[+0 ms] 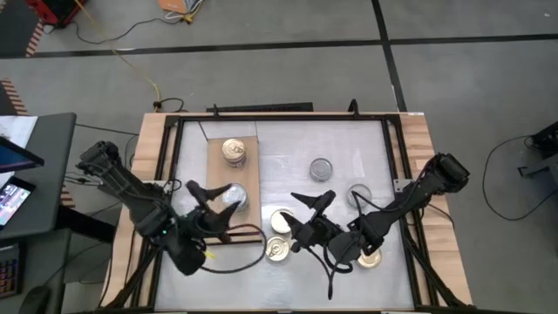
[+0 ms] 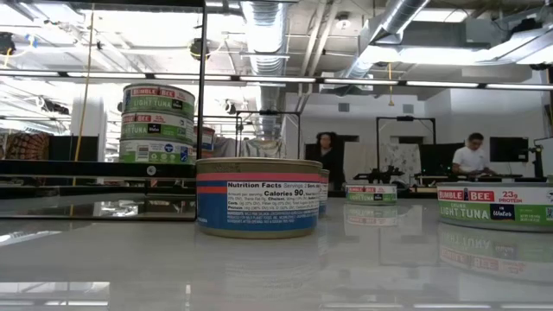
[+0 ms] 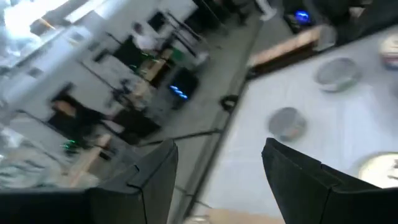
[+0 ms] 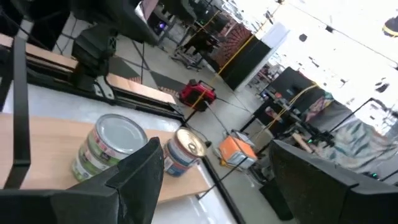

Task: Stack canned seafood by type on shelf
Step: Stack the green tuna can on top of the other green tuna can on the shelf

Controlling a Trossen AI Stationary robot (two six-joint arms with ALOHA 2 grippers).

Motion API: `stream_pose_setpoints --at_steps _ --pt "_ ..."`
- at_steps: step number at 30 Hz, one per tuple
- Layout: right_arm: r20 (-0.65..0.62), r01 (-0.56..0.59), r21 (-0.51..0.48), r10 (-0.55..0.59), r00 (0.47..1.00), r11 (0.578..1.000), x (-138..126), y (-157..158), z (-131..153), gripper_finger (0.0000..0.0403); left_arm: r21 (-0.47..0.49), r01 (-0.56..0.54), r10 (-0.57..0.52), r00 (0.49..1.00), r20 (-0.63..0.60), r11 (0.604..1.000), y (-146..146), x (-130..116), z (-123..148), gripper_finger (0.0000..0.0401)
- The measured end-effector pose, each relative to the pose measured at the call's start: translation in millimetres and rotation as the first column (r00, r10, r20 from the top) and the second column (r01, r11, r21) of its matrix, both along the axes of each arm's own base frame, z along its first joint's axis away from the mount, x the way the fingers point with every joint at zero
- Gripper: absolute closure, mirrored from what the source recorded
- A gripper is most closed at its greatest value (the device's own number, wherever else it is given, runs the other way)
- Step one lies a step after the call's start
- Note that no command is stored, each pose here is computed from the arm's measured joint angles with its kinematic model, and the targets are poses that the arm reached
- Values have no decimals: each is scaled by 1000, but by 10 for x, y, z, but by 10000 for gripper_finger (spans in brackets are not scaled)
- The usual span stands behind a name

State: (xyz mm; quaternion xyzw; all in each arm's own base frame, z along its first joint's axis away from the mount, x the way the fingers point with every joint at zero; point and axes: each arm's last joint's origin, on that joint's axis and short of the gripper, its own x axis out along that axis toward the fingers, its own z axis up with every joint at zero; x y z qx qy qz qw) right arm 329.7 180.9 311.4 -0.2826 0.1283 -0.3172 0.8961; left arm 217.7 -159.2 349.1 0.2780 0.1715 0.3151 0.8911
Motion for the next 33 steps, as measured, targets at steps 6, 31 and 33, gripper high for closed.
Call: stream_pose_setpoints --at_steps 6,31,33 --pt "-64 49 68 -45 997 996 30 -265 -142 81 -95 221 -239 938 -250 971 -121 339 -243 177" --pt "-39 37 413 -23 999 910 -353 -200 -252 82 -407 840 -933 331 -139 359 -148 791 -699 177" --pt "-48 68 411 -52 997 909 -319 -282 -271 86 -384 839 -920 378 -100 386 -47 715 -666 177"
